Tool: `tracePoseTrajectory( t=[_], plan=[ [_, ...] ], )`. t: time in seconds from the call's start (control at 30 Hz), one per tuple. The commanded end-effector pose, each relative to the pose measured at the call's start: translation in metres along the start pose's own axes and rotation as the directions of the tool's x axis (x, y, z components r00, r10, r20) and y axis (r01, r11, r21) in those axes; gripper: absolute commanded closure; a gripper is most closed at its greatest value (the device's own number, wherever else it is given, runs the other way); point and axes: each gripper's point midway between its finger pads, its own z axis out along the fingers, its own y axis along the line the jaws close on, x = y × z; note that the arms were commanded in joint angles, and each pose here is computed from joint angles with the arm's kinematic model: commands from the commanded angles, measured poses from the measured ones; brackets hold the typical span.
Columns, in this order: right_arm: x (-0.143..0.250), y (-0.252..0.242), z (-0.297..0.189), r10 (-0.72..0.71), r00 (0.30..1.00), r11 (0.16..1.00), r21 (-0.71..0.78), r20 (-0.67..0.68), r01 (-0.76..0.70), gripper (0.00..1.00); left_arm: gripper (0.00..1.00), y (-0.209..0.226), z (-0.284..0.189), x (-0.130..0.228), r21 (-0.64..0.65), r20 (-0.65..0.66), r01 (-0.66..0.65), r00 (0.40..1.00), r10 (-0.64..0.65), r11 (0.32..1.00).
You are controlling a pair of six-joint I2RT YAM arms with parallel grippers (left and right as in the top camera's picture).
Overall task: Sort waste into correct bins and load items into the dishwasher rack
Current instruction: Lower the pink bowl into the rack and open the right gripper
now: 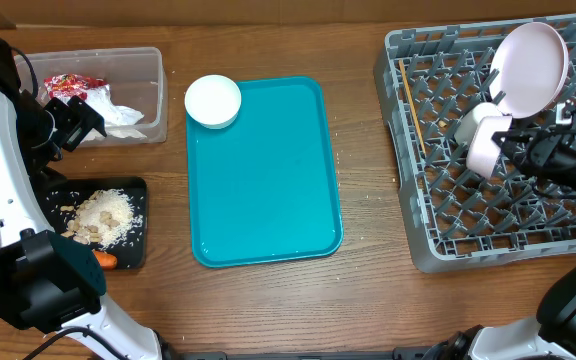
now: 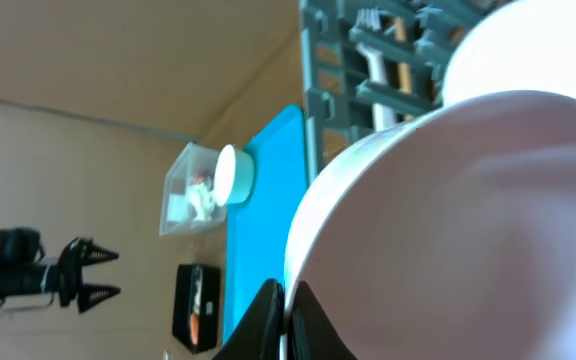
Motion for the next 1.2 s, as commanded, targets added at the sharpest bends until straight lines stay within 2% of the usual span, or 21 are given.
tracePoseTrajectory(
  t=[0.0, 0.2, 0.27, 0.4, 0.5, 0.7, 0.8, 1.17],
  plan=[
    [0.000, -0.019, -0.002, 0.108, 0.994, 0.987, 0.121, 0.006, -0.108, 0.95, 0.00, -0.003, -0.008, 0.005, 0.014, 0.015, 0.003, 1.000, -0.003, 1.000],
    [-0.012, -0.021, -0.009, 0.170, 0.985, 0.967, 0.187, 0.042, -0.175, 0.94, 0.00, -0.003, -0.008, 0.005, 0.014, 0.015, 0.003, 1.000, -0.003, 1.000],
    [-0.018, -0.017, -0.013, 0.177, 0.983, 0.961, 0.207, 0.049, -0.184, 0.91, 0.00, -0.002, -0.008, 0.005, 0.013, 0.015, 0.003, 1.000, -0.003, 1.000],
    [-0.025, -0.013, -0.029, 0.195, 0.979, 0.925, 0.321, 0.059, -0.203, 0.90, 0.00, -0.003, -0.008, 0.005, 0.014, 0.015, 0.003, 1.000, -0.003, 1.000],
    [-0.026, -0.016, -0.046, 0.248, 0.965, 0.856, 0.445, 0.091, -0.262, 0.90, 0.00, -0.003, -0.008, 0.005, 0.014, 0.015, 0.003, 1.000, -0.003, 1.000],
    [-0.023, -0.032, -0.086, 0.311, 0.919, 0.655, 0.646, 0.242, -0.392, 0.72, 0.00, -0.003, -0.008, 0.005, 0.014, 0.015, 0.003, 1.000, -0.003, 1.000],
    [-0.020, -0.031, -0.091, 0.308, 0.919, 0.635, 0.666, 0.247, -0.392, 0.65, 0.00, -0.003, -0.008, 0.005, 0.014, 0.015, 0.003, 1.000, -0.003, 1.000],
    [-0.008, -0.026, -0.084, 0.342, 0.916, 0.629, 0.673, 0.210, -0.389, 0.65, 0.00, -0.003, -0.008, 0.005, 0.014, 0.015, 0.003, 1.000, -0.003, 1.000]
  ],
)
